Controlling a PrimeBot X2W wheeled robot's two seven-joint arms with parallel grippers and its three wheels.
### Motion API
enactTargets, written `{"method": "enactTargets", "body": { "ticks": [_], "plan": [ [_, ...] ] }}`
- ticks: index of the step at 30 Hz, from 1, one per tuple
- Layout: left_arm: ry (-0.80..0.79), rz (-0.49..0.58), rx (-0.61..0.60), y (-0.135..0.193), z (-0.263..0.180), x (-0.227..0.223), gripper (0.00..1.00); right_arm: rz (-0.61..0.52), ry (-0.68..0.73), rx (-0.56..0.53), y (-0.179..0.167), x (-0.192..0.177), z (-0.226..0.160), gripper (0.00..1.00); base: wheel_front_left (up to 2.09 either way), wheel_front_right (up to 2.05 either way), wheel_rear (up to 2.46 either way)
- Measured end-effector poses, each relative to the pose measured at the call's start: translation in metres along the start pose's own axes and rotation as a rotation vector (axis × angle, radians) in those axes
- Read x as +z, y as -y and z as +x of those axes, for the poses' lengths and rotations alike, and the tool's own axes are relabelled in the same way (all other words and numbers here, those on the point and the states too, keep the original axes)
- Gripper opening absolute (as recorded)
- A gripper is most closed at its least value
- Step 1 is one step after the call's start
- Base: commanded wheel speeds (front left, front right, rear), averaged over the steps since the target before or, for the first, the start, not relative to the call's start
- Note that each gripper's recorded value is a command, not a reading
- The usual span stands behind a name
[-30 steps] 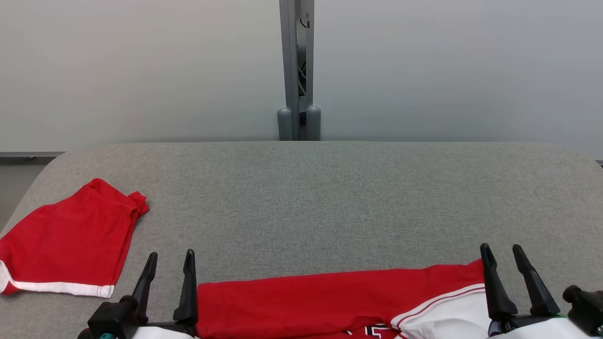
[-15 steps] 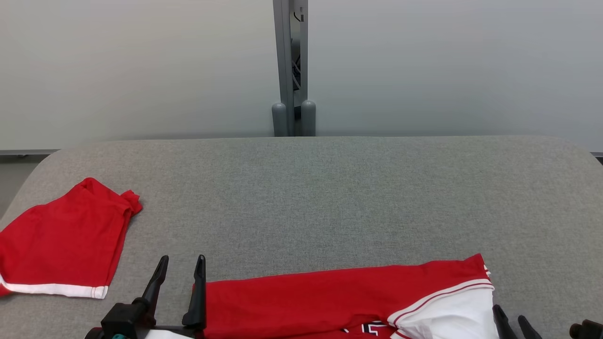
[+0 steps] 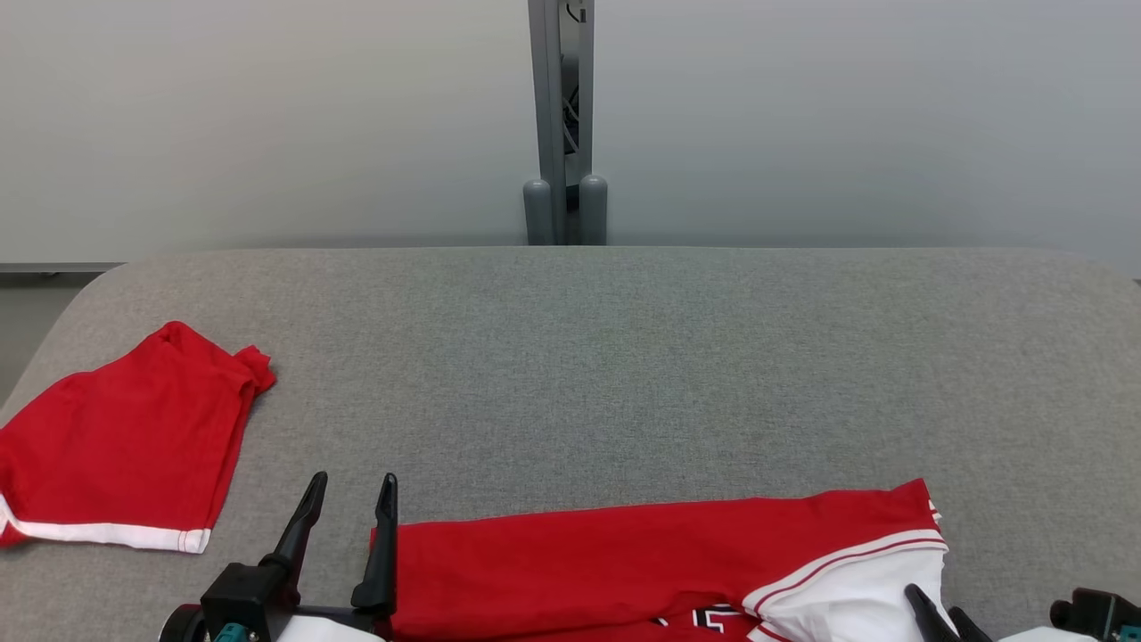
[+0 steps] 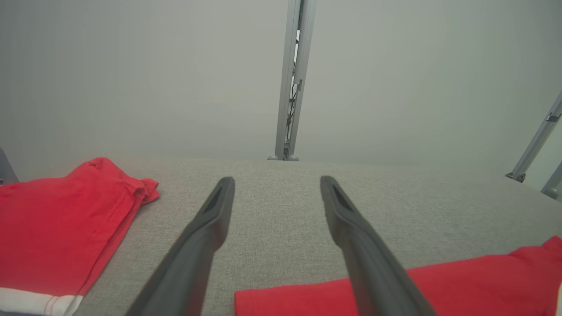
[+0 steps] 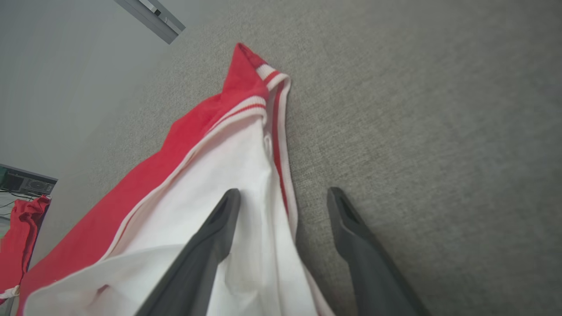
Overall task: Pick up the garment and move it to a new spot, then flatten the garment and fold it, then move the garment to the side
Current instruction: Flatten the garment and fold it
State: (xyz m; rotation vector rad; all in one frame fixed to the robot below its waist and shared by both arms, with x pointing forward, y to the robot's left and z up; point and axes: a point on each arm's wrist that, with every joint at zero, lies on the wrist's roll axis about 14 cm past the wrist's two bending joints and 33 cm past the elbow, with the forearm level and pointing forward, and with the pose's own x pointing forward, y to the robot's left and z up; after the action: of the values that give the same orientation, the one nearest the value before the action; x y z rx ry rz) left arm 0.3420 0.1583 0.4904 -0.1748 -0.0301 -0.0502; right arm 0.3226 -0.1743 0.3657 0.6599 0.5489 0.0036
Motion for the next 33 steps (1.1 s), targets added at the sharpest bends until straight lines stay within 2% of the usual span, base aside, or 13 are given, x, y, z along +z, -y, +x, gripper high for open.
{"method": "enactTargets", "body": {
  "ticks": [10, 11, 12, 13, 24, 29, 33],
  "plan": [
    [0.003, 0.004, 0.017, -0.005, -0.003, 0.001, 1.00, 0.030, -0.077, 0.032, -0.010, -0.017, 0.002, 1.00, 0.00, 0.00, 0.00],
    [0.003, 0.004, 0.017, -0.005, -0.003, 0.001, 1.00, 0.029, -0.079, 0.032, -0.010, -0.017, 0.002, 0.67, 0.00, 0.00, 0.00],
    [0.003, 0.004, 0.017, -0.005, -0.002, 0.001, 1.00, 0.030, -0.081, 0.032, -0.010, -0.017, 0.003, 0.27, 0.00, 0.00, 0.00],
    [0.003, 0.003, 0.017, -0.005, -0.002, 0.001, 1.00, 0.030, -0.078, 0.031, -0.009, -0.017, 0.003, 0.00, 0.00, 0.00, 0.00],
    [0.003, 0.002, 0.016, -0.005, -0.002, 0.001, 1.00, 0.005, -0.038, 0.023, -0.004, -0.005, 0.007, 0.00, 0.00, 0.00, 0.00],
    [0.004, -0.002, 0.020, -0.005, -0.003, 0.001, 1.00, -0.041, 0.012, -0.018, 0.013, 0.021, 0.008, 0.00, 0.00, 0.00, 0.00],
    [0.008, -0.004, 0.021, -0.005, -0.003, 0.002, 1.00, -0.124, 0.060, -0.079, 0.036, 0.051, 0.007, 0.00, 0.00, 0.00, 0.00]
  ]
}}
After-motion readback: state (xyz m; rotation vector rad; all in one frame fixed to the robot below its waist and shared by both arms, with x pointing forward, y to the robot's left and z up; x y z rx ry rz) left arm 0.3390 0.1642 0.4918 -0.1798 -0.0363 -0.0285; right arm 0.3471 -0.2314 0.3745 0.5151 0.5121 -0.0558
